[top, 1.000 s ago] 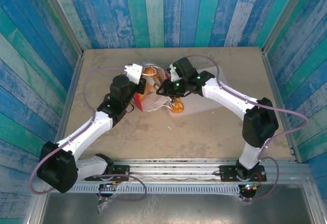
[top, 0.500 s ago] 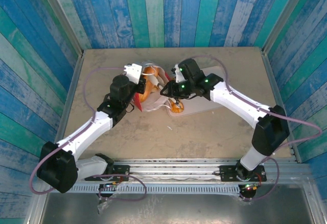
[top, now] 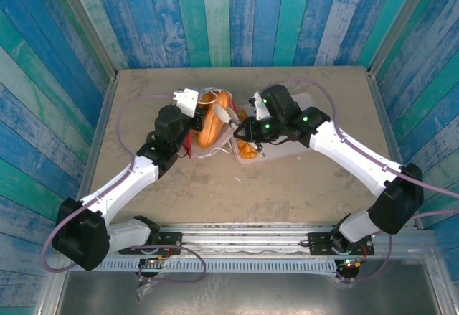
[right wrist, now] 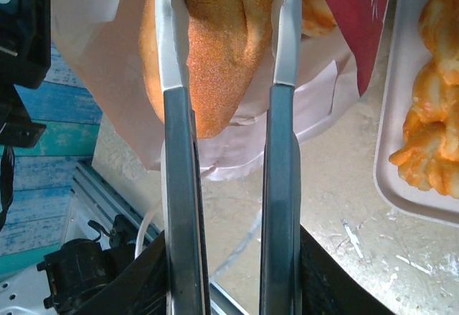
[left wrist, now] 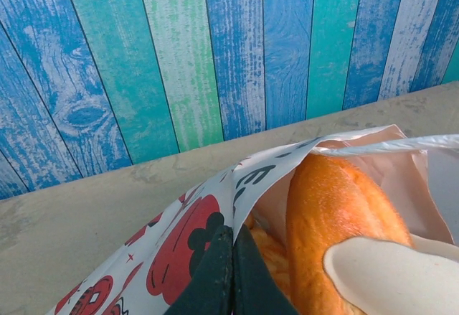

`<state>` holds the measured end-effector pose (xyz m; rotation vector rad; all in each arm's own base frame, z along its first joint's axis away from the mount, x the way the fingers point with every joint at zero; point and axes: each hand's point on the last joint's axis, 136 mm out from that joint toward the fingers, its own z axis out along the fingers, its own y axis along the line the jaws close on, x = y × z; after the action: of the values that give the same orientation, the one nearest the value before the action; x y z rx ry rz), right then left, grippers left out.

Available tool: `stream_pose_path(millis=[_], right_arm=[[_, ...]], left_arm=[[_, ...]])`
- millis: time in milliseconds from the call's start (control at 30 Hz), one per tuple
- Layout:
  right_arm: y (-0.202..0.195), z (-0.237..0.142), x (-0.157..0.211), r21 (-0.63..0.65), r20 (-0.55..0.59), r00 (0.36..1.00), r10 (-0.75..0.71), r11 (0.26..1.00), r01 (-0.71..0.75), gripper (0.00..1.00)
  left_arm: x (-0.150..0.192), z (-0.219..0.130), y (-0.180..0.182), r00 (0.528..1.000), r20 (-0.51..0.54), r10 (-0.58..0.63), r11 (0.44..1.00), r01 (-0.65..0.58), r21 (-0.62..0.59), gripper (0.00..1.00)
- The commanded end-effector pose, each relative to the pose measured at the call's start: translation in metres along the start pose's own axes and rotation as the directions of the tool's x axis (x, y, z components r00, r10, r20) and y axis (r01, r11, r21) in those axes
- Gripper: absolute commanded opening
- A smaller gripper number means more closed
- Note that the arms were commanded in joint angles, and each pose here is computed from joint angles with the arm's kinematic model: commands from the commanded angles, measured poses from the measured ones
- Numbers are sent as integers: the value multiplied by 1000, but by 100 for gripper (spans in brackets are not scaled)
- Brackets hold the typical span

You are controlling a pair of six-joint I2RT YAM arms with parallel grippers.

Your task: Take the fake bread out of the paper bag

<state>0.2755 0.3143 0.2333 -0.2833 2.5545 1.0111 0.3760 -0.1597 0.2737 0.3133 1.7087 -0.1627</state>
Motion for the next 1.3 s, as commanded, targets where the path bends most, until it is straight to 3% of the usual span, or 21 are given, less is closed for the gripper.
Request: stream_pose_path(millis=[0,767,1267], right_arm=[[11,-17,-7,-21,62,997,-48,999,49,20],[10,-82,5,55,146,978,-147,989,141,20],[-2,-126,-29,167,288,934,-212,971,169,22]], left_arm=[[-12,5,2,999,31,-24,1000,25,-16,0],[-5,8,6,999,17,-44,998,45,-43,0],[-8,0,10,999,31,-33,998,35,-57,0]])
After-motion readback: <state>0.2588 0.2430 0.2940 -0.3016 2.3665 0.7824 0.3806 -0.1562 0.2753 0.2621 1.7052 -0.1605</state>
